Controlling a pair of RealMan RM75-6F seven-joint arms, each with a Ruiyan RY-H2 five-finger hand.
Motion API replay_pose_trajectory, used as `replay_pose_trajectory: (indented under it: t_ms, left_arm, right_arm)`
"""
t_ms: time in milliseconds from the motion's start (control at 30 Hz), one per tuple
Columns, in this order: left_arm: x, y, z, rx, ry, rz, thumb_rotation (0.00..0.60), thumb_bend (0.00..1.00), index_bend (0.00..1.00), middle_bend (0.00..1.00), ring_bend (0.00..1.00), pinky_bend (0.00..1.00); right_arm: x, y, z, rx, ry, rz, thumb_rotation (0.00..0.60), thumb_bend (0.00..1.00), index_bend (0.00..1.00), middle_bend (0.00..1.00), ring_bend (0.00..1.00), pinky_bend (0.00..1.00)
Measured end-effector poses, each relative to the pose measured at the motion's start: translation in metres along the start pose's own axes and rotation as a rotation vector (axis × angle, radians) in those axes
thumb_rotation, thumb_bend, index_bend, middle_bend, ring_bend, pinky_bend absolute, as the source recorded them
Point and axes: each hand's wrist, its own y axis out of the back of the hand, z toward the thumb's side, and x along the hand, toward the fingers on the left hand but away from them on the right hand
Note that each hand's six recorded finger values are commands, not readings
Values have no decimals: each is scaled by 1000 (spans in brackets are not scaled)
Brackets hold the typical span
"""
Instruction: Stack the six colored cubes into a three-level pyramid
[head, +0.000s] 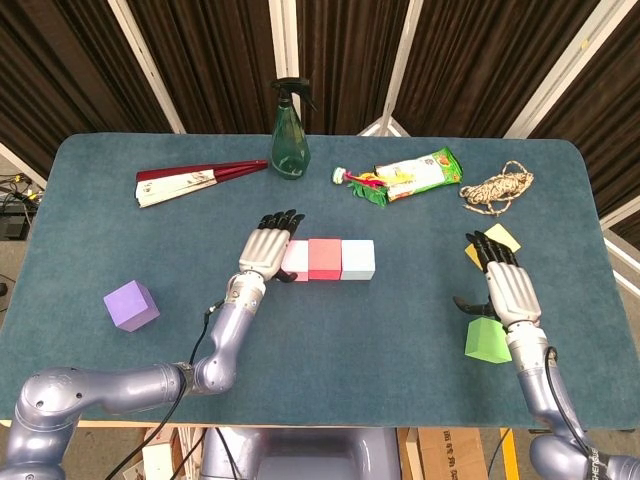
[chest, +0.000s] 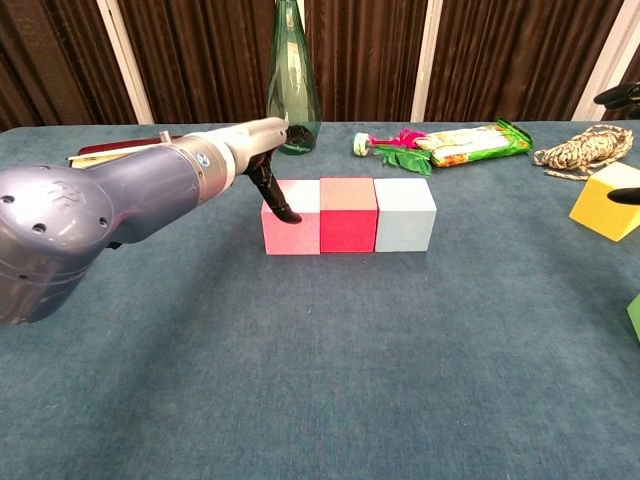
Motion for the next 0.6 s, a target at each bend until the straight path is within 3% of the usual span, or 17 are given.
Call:
replay_pose_trajectory:
  t_ms: [600]
  left_arm:
    - [5, -5, 0, 0, 5, -2, 600, 238, 0, 0, 0, 0]
  right_arm:
    - [0, -3, 0, -3, -3, 11, 600, 256, 0, 0, 0, 0]
